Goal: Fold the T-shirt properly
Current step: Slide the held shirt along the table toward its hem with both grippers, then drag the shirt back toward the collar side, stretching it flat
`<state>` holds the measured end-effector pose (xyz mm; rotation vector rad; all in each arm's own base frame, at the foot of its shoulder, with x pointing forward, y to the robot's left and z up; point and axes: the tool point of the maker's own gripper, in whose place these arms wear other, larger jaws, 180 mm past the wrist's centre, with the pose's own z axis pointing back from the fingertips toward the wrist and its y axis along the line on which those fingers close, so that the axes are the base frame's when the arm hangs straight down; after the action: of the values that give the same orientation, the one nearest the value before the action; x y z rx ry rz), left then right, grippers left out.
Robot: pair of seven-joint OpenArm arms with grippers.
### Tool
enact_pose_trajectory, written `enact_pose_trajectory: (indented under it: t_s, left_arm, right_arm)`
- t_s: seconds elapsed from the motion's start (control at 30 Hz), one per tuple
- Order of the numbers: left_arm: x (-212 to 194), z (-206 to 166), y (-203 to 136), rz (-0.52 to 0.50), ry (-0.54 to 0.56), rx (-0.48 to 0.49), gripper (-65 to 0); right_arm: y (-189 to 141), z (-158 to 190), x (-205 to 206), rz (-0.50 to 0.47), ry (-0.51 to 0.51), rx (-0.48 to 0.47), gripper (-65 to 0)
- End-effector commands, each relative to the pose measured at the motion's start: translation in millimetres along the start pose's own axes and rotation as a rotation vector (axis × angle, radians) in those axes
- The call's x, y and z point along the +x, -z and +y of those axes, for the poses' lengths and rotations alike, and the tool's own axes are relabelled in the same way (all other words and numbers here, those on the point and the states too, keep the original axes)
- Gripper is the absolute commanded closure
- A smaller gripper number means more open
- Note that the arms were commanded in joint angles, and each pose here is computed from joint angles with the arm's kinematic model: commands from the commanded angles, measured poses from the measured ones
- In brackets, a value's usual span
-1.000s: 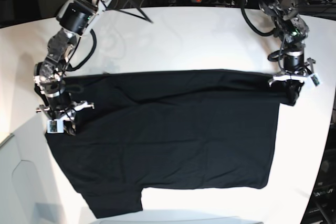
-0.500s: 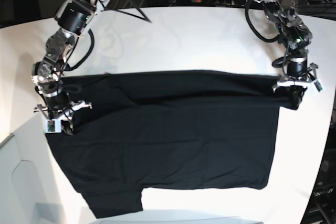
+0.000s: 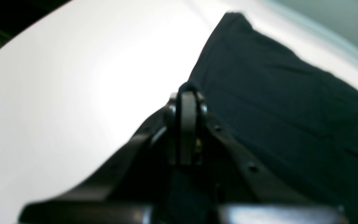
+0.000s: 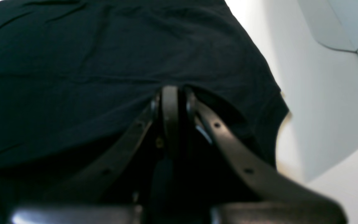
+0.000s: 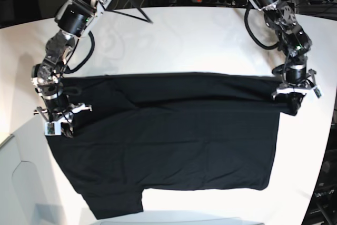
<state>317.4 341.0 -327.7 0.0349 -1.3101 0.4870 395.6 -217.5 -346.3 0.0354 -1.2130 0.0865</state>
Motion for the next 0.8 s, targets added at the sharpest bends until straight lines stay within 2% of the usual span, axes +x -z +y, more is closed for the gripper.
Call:
enact_pose_trajectory:
  t_s: [0.0, 0.17, 0.27, 0.37, 0.43, 0.53, 0.7, 0.77]
  left_arm:
    - [18.5, -0.4, 0.7, -0.058, 0.007, -0.007, 0.0]
    - [12.6, -16.3, 9.2, -0.04, 0.003, -0.045, -0.1]
    - [10.8, -17.0, 11.9, -0.036, -0.005, -0.045, -0.1]
    - [3.0, -14.8, 15.4, -0.015, -0.016, -0.04, -0.9]
    - [7.2, -10.5, 21.9, -0.018, -0.02, -0.028, -5.9]
    - [-0.3, -3.6, 25.3, 0.004, -0.031, -0.014, -18.3]
    - [10.5, 1.8, 23.3, -0.016, -0.01, -0.017, -36.4]
    - [14.0, 4.8, 10.7, -0.023, 0.021, -0.013, -42.4]
  right_arm:
    - [2.1, -1.6, 25.9, -0.08, -0.007, 0.008, 0.0]
    - [5.5, -2.2, 33.9, -0.093, -0.01, 0.008, 0.0]
    - [5.6, -1.1, 33.5, -0.092, -0.012, 0.01, -6.5]
    - [5.2, -1.6, 32.6, -0.09, -0.011, 0.009, -16.5]
    - [4.5, -1.4, 30.3, -0.085, -0.01, 0.009, -23.8]
    - [3.5, -2.8, 30.8, -0.087, -0.011, 0.005, -31.6]
    - [-10.8, -28.3, 41.1, -0.124, -0.002, -0.072, -33.2]
    - [-19.7, -37.9, 45.8, -0.139, -0.011, -0.105, -33.2]
